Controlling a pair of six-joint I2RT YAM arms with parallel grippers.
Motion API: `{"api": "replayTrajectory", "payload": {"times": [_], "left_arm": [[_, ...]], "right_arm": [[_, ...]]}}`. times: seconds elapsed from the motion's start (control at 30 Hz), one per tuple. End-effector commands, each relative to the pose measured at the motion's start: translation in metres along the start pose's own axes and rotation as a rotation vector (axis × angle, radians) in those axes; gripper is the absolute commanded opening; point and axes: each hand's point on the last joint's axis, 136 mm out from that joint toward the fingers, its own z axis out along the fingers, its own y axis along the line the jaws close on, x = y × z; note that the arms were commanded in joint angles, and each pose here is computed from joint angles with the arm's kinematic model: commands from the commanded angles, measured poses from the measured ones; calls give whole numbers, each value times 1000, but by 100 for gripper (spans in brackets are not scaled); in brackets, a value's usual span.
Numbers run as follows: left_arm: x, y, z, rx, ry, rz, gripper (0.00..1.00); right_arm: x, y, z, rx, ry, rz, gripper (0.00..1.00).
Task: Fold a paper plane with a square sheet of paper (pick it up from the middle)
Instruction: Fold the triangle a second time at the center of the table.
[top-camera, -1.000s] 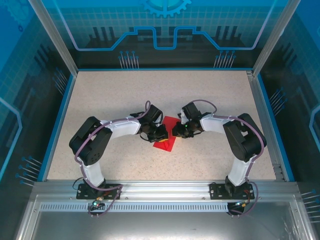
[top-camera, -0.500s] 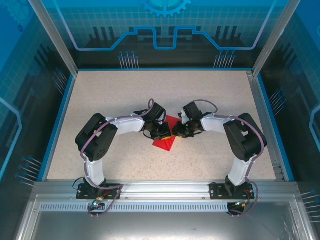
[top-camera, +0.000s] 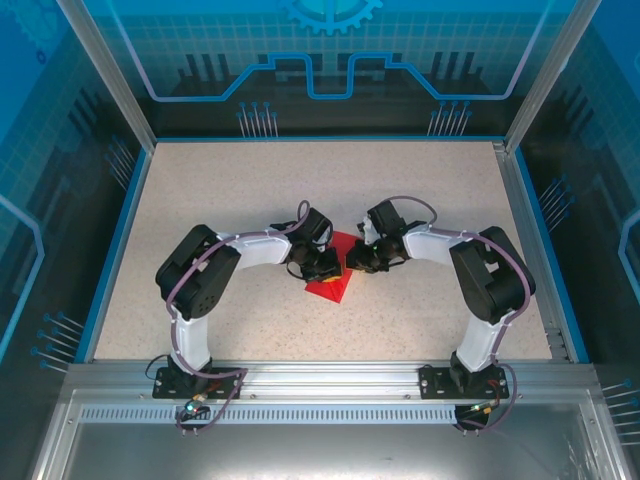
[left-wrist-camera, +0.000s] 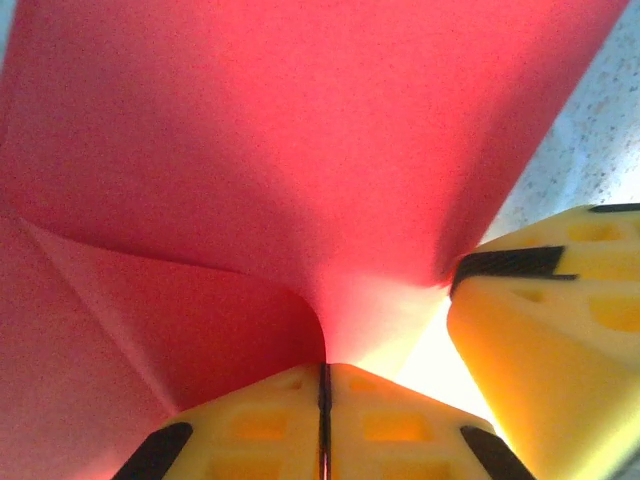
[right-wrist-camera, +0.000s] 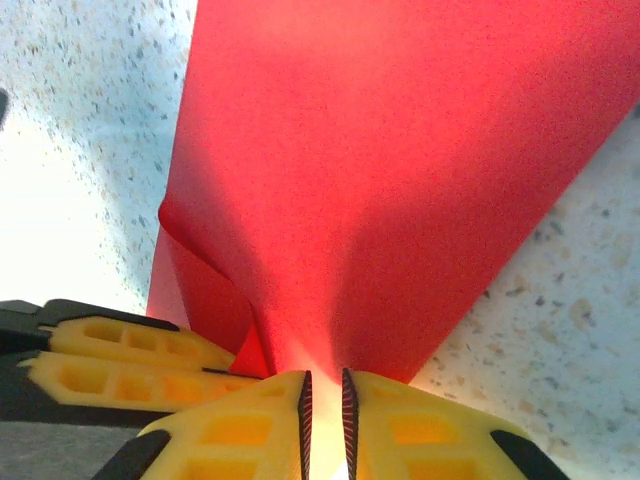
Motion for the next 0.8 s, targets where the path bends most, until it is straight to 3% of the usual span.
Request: {"api": "replayTrajectory", "payload": {"times": [0.0, 0.77], "left_arm": [[4, 0, 6, -2, 28, 20, 10], [-3, -19, -2, 36, 9, 37, 10]], "right_arm": [[-10, -5, -10, 38, -21, -12, 18], [-8, -27, 9, 121, 44, -15, 18]]}}
